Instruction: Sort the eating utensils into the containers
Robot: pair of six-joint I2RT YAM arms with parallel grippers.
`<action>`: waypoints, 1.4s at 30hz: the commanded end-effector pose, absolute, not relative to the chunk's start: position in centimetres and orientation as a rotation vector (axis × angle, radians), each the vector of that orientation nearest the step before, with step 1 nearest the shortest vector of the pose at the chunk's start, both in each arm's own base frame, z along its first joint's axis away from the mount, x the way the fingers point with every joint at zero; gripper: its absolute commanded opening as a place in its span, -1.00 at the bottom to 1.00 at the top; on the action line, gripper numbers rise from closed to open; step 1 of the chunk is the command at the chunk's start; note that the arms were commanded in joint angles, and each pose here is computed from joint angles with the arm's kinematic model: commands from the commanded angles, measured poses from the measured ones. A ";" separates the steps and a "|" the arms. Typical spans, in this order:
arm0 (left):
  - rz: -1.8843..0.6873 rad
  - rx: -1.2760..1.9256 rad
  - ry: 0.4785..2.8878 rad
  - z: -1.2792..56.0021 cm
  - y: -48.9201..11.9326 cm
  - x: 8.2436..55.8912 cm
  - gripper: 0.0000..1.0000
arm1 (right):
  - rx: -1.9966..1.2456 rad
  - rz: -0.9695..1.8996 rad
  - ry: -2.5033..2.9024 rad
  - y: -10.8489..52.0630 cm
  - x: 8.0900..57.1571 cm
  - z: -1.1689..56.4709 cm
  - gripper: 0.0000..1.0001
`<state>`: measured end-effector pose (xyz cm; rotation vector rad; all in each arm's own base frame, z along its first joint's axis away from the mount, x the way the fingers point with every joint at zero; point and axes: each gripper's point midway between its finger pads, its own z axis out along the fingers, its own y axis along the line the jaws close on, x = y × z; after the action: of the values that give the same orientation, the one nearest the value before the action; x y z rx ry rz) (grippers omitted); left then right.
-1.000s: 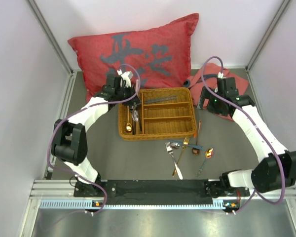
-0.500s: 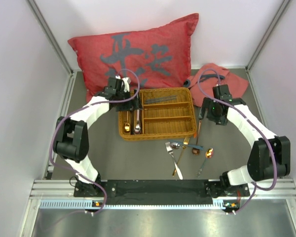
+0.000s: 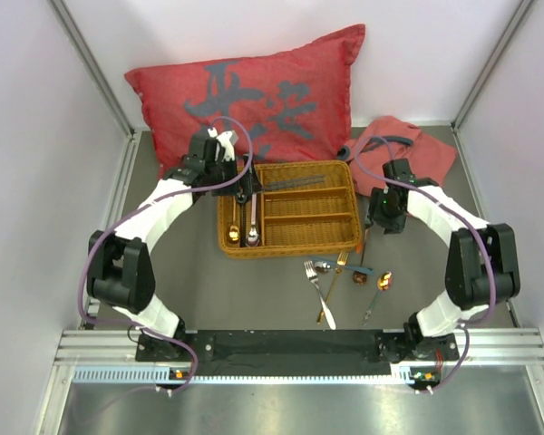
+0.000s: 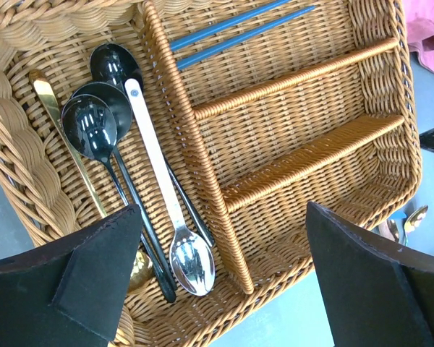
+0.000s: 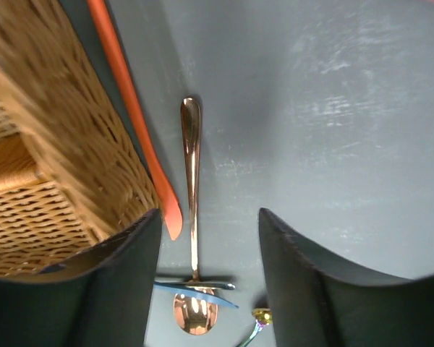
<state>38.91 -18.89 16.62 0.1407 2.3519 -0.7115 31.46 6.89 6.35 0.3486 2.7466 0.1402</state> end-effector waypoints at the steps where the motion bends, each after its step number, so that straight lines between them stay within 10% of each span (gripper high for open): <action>1: -0.732 0.188 2.246 19.8 -19.2 39.7 0.97 | 0.323 0.193 2.778 7.7 31.9 5.3 0.02; 42: -0.996 0.258 2.187 20.9 -21.2 32.4 0.97 | 0.715 0.138 2.893 6.1 15.5 3.9 0.04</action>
<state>32.81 -20.64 19.35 0.2168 2.2645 -0.9549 15.29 6.44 3.27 0.6534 2.9655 0.1601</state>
